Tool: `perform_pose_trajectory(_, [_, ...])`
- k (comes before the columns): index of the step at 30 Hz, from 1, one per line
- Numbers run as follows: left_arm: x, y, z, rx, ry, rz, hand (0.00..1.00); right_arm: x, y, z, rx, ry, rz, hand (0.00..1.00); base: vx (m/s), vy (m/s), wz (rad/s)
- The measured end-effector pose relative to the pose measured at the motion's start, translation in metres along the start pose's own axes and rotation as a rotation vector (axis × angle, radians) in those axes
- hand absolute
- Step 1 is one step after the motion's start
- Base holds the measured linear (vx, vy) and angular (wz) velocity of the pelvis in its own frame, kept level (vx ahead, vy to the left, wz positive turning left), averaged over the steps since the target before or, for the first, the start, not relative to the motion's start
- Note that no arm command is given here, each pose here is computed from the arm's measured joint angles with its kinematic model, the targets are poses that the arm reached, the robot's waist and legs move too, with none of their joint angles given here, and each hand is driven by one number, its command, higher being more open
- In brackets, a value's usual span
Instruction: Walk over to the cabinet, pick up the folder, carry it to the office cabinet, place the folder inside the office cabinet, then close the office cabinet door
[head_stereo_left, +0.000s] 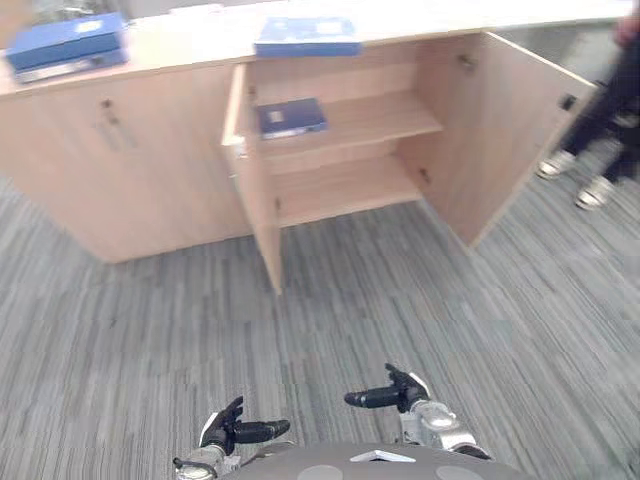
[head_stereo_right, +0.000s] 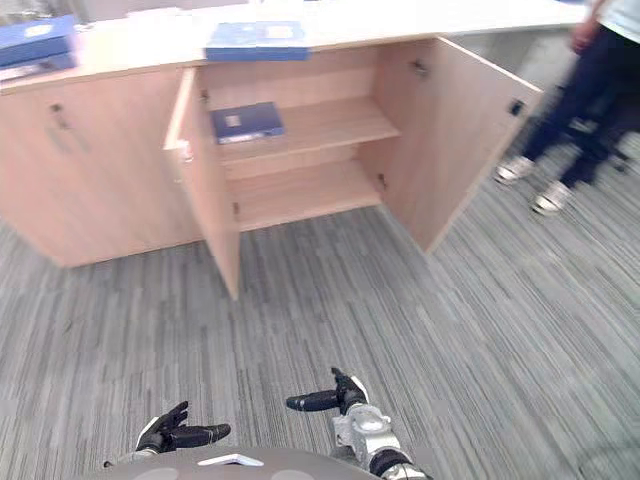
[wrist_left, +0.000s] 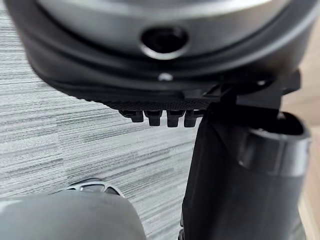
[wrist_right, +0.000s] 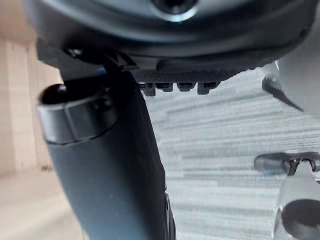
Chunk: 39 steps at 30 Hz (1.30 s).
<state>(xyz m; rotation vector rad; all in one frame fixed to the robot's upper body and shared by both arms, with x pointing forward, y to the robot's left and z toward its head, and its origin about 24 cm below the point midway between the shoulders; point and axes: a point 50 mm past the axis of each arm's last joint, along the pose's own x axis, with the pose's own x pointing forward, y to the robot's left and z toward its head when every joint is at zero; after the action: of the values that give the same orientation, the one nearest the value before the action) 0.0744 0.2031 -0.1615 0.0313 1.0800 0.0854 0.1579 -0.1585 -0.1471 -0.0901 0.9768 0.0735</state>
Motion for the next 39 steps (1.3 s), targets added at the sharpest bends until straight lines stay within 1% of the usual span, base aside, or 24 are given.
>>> perform_pose_trajectory(4, [0.0,0.003,0.0,0.033,0.003,-0.007,1.0,0.001,0.002,0.01,0.036,-0.035,-0.003,1.0,-0.05,-0.116,-0.92])
perform_pose_trajectory(7, [0.001,0.015,0.009,0.068,-0.014,0.011,1.0,0.002,0.006,0.019,0.09,-0.073,0.007,1.0,0.25,-0.22,-0.09])
perform_pose_trajectory(9, [0.001,0.018,0.009,0.085,-0.012,0.021,1.0,0.002,0.003,0.02,0.151,-0.078,-0.001,1.0,0.42,-0.251,0.27])
perform_pose_trajectory(12, [0.003,0.003,0.011,0.089,-0.018,-0.005,1.0,0.001,-0.009,0.016,0.226,-0.075,-0.042,1.0,0.56,-0.275,0.4])
perform_pose_trajectory(13, [0.004,-0.004,0.012,0.076,-0.025,-0.02,1.0,0.001,-0.016,0.022,0.233,-0.089,-0.058,1.0,0.46,-0.241,0.17])
perform_pose_trajectory(15, [0.005,-0.008,0.013,0.071,-0.027,-0.03,1.0,0.001,-0.019,0.023,0.257,-0.092,-0.066,1.0,0.46,-0.188,0.32])
perform_pose_trajectory(17, [0.005,-0.009,0.013,0.043,-0.03,-0.026,1.0,0.0,-0.027,0.021,0.252,-0.094,-0.084,1.0,0.4,-0.118,0.45])
perform_pose_trajectory(19, [0.004,-0.007,0.009,-0.052,-0.018,0.002,1.0,-0.002,-0.029,0.012,0.253,-0.076,-0.094,1.0,0.32,-0.114,0.28])
perform_pose_trajectory(22, [0.003,-0.007,0.004,-0.143,-0.002,0.027,1.0,-0.002,-0.029,0.012,0.255,-0.078,-0.095,1.0,0.29,-0.099,-0.06])
perform_pose_trajectory(25, [0.003,-0.004,0.004,-0.177,-0.006,0.046,1.0,-0.006,-0.028,-0.004,0.254,-0.039,-0.098,1.0,0.27,-0.071,-0.06])
perform_pose_trajectory(26, [0.001,0.001,0.0,-0.183,-0.003,0.063,1.0,-0.007,-0.026,-0.01,0.25,-0.024,-0.097,1.0,0.3,-0.018,-0.34])
perform_pose_trajectory(29, [0.002,-0.001,0.016,-0.179,-0.079,0.046,1.0,-0.007,-0.04,-0.004,0.227,-0.032,-0.137,1.0,0.37,0.099,-0.38])
perform_pose_trajectory(32, [0.0,-0.002,0.032,-0.186,-0.174,0.027,1.0,-0.006,-0.044,0.0,0.217,-0.036,-0.145,1.0,0.24,0.248,-0.35])
perform_pose_trajectory(33, [-0.001,-0.005,0.044,-0.189,-0.227,0.015,1.0,-0.004,-0.042,0.008,0.198,-0.056,-0.132,1.0,-0.24,0.192,-0.61])
perform_pose_trajectory(34, [-0.001,-0.007,0.046,-0.193,-0.238,0.013,1.0,-0.004,-0.044,0.014,0.172,-0.077,-0.127,1.0,-0.23,0.207,-0.67])
perform_pose_trajectory(35, [-0.001,-0.009,0.048,-0.195,-0.245,0.01,1.0,-0.003,-0.04,0.021,0.168,-0.099,-0.108,1.0,0.17,0.149,-0.37])
perform_pose_trajectory(36, [0.001,-0.006,0.052,-0.206,-0.247,0.03,1.0,-0.002,-0.029,0.026,0.161,-0.122,-0.065,1.0,0.42,0.092,-0.28])
perform_pose_trajectory(38, [0.003,-0.001,0.056,-0.244,-0.243,0.045,1.0,-0.001,-0.022,0.042,0.151,-0.181,-0.032,1.0,0.11,0.006,0.11])
perform_pose_trajectory(39, [0.003,0.001,0.049,-0.299,-0.218,0.05,1.0,-0.003,-0.021,0.034,0.169,-0.166,-0.041,1.0,-0.39,0.026,0.59])
